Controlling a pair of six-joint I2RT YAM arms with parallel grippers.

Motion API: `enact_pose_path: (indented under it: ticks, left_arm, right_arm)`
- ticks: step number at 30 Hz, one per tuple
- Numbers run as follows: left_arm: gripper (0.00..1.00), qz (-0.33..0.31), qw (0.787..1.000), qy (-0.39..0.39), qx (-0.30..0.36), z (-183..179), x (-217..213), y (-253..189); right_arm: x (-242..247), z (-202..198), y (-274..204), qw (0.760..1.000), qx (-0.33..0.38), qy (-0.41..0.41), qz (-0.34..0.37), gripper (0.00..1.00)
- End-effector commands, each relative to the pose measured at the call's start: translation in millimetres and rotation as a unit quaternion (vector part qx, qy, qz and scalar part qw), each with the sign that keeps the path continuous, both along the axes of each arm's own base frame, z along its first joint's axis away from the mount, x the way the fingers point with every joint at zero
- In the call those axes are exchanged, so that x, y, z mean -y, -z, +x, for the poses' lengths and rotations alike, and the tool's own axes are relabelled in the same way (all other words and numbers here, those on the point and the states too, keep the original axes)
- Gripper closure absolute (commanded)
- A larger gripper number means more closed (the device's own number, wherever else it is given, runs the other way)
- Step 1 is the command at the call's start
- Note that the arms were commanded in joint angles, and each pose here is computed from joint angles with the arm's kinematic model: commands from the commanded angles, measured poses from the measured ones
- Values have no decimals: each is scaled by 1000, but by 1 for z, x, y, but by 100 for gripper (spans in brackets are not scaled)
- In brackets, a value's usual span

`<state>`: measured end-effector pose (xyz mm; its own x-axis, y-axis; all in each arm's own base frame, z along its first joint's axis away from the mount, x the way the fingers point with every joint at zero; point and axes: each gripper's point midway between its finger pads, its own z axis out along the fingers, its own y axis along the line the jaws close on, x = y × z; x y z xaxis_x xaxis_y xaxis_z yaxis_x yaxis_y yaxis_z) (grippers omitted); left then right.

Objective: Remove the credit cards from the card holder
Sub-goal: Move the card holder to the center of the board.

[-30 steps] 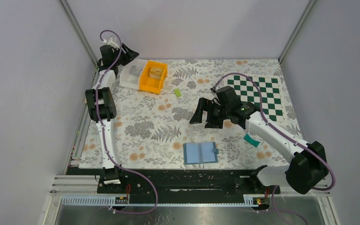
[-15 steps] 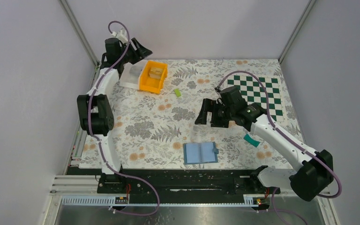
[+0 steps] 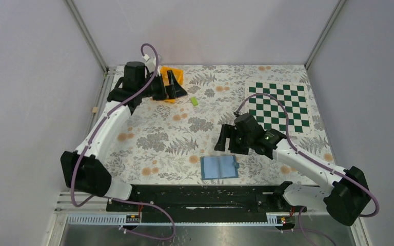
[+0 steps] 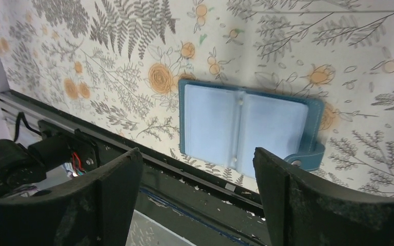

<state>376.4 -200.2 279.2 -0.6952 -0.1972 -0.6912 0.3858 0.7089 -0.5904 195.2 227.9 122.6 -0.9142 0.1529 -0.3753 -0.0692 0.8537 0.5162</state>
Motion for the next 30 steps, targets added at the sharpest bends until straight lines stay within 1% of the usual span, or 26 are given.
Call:
enact_pose_path:
  ticks: [1, 5, 9, 10, 12, 15, 20, 24, 30]
  left_arm:
    - [1, 40, 999, 26, -14, -58, -12, 20]
    - [1, 62, 998, 9, -18, -87, -28, 41]
    - [1, 69, 997, -19, 1, -108, -42, 52]
    - [1, 65, 997, -35, 3, -110, -46, 56]
    - [1, 62, 994, -91, 1, -109, -58, 61]
    - [1, 77, 986, -150, -3, -110, -77, 69]
    - [1, 114, 983, -142, 9, -122, -88, 68]
    - [1, 109, 981, -156, 32, -127, -93, 60]
    - [1, 95, 986, -136, 36, -129, -85, 59]
  right_arm:
    - [-13, 1, 6, 999, 42, 24, -22, 14]
    - [-26, -10, 33, 997, 34, 10, -62, 14]
    - [-37, -18, 51, 994, 33, -10, -105, 16]
    - [-41, -21, 55, 993, 31, -17, -112, 16]
    - [-50, -27, 61, 991, 29, -31, -126, 17]
    - [-57, -33, 70, 985, 32, -45, -161, 18]
    - [-58, -37, 79, 976, 36, -57, -208, 17]
    - [-55, -37, 81, 971, 43, -55, -227, 17]
    - [-51, -37, 85, 968, 46, -57, -239, 18]
